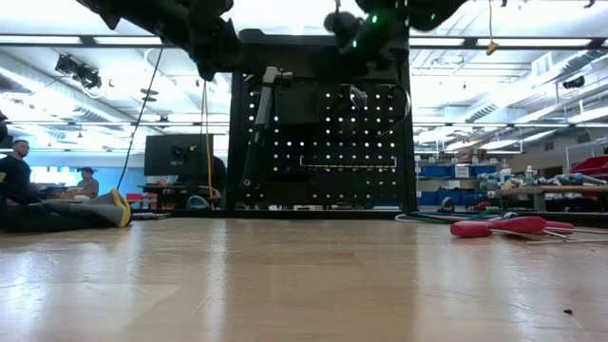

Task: Hang tools onto peg board
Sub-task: Hang the safety goggles on the peg board

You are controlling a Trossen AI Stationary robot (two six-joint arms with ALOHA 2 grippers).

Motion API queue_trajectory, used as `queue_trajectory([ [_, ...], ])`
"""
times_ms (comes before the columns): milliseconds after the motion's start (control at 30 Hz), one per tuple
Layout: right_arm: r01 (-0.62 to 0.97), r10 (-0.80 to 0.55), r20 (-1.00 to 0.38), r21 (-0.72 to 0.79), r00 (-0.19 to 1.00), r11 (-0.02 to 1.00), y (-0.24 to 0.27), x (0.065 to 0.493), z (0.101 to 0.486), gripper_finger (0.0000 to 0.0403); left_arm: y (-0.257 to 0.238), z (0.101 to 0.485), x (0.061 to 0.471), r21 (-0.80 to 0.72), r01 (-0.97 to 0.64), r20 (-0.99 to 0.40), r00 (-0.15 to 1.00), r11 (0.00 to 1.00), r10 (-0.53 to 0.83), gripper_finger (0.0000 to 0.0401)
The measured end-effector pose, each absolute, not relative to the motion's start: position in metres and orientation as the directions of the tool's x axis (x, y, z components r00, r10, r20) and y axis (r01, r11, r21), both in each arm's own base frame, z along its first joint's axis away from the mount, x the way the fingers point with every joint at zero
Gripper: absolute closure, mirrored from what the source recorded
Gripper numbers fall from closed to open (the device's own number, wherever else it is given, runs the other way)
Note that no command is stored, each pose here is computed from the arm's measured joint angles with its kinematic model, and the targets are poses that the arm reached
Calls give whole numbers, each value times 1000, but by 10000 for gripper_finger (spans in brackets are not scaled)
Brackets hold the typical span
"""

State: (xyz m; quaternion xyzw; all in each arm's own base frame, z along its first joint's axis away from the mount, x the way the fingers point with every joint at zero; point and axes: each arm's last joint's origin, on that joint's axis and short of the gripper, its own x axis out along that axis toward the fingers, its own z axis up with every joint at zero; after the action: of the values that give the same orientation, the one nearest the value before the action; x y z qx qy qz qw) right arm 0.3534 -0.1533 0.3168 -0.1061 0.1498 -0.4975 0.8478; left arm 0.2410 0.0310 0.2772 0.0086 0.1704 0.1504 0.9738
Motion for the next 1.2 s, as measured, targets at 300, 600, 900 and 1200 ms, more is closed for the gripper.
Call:
queue_trajectory([
  [300, 630, -891, -120, -666, 437, 399, -189, 359, 297, 387, 34, 275, 239, 150, -360, -346, 853, 921, 390, 375],
  [600, 380, -915, -116, -884, 386, 272, -225, 375, 286, 394, 35, 275, 239, 159, -386, -343, 842, 909, 417, 395],
  [900, 263, -949, -133, -941, 287, 211, -245, 384, 269, 395, 36, 275, 238, 141, -408, -347, 833, 902, 431, 398],
  [1200, 260, -970, -136, -947, 200, 186, -246, 378, 273, 395, 36, 274, 238, 139, -409, -351, 832, 902, 431, 398],
])
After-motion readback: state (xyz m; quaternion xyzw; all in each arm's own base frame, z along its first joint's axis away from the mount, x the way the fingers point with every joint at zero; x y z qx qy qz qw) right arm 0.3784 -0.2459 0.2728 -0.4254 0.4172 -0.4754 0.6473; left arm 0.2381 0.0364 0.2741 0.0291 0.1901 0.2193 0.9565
